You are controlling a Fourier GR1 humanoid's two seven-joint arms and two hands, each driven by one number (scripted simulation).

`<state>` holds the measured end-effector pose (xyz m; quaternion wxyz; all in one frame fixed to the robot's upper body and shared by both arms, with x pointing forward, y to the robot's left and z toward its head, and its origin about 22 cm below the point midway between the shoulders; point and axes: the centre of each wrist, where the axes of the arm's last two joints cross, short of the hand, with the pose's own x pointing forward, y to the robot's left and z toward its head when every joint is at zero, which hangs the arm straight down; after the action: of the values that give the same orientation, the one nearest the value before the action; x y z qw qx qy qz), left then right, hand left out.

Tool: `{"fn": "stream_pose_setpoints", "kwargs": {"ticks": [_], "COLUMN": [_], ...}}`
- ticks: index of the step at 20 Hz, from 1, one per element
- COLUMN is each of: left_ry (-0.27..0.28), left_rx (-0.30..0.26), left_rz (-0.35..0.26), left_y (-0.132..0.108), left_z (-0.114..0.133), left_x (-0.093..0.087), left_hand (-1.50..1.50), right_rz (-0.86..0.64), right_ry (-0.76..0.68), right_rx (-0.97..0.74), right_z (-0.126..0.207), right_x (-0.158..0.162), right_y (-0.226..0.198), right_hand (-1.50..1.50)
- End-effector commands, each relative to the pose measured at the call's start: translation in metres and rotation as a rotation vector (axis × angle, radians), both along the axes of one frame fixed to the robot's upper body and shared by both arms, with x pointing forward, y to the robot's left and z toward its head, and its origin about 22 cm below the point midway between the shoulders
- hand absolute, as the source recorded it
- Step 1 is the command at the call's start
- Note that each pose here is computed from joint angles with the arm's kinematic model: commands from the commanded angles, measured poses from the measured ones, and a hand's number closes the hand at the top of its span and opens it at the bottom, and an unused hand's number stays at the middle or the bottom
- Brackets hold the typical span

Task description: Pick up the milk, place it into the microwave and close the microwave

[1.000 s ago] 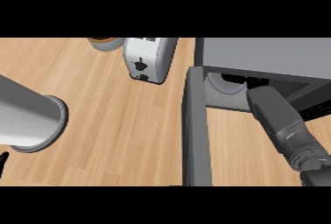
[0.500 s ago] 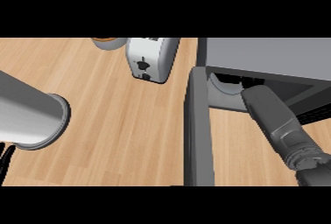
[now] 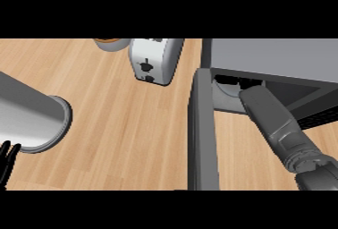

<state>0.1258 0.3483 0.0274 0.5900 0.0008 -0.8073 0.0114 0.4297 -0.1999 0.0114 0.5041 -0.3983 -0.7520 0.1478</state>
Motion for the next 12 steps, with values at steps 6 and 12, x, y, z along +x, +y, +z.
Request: {"fn": "stream_pose_setpoints", "kwargs": {"ticks": [6,12], "left_ry": [0.015,-0.013], "left_rx": [-0.003,-0.009], "left_rz": [0.000,0.018], "left_y": [0.011,-0.004], "left_z": [-0.004,-0.006], "left_x": [-0.005,-0.001], "left_hand": [-1.50,-1.50], "right_rz": [0.040,0.068], "right_ry": [0.009,0.021], "right_rx": [-0.004,0.049], "right_z": [-0.012,-0.013], "right_x": [-0.007,-0.007], "right_y": [0.007,0.006], "right_hand": [-1.50,-1.50]}}
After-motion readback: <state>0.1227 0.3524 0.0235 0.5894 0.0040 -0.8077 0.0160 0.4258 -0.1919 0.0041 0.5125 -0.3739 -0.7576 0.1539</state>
